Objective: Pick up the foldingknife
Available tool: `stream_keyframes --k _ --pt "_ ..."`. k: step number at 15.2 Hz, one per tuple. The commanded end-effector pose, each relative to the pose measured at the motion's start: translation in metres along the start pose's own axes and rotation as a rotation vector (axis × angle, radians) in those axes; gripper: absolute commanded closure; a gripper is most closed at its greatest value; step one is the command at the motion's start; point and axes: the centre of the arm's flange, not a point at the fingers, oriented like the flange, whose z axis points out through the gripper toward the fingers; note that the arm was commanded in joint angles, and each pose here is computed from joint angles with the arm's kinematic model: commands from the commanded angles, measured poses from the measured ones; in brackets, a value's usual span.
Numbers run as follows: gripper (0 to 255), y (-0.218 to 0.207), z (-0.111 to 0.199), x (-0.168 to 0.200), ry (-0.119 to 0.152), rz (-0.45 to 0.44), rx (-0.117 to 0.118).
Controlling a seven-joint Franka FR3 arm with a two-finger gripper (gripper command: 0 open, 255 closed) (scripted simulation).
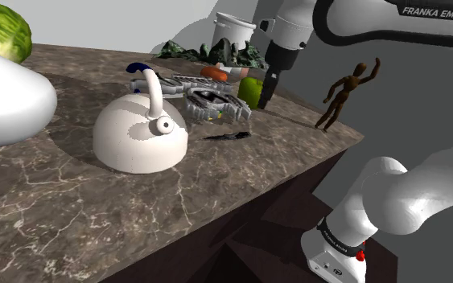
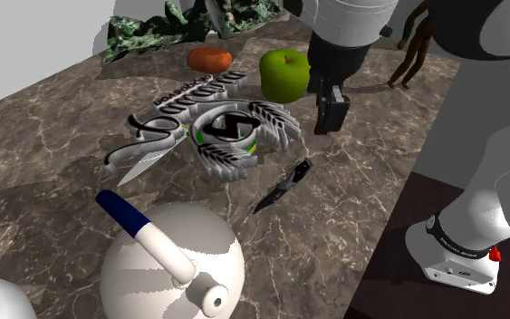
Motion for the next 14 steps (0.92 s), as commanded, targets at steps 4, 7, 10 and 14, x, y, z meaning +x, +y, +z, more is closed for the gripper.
stream_keyframes --k 4,7,10,14 --pt "0 -0.053 0.022 0.042 -0.017 -0.298 -0.022" --pt "0 -0.090 0.035 0.057 -0.027 -0.474 -0.035" --pt "0 -0.111 0.047 0.062 -0.032 -0.565 -0.042" --pt "0 -0.115 0.068 0.063 -0.032 -0.565 -0.042"
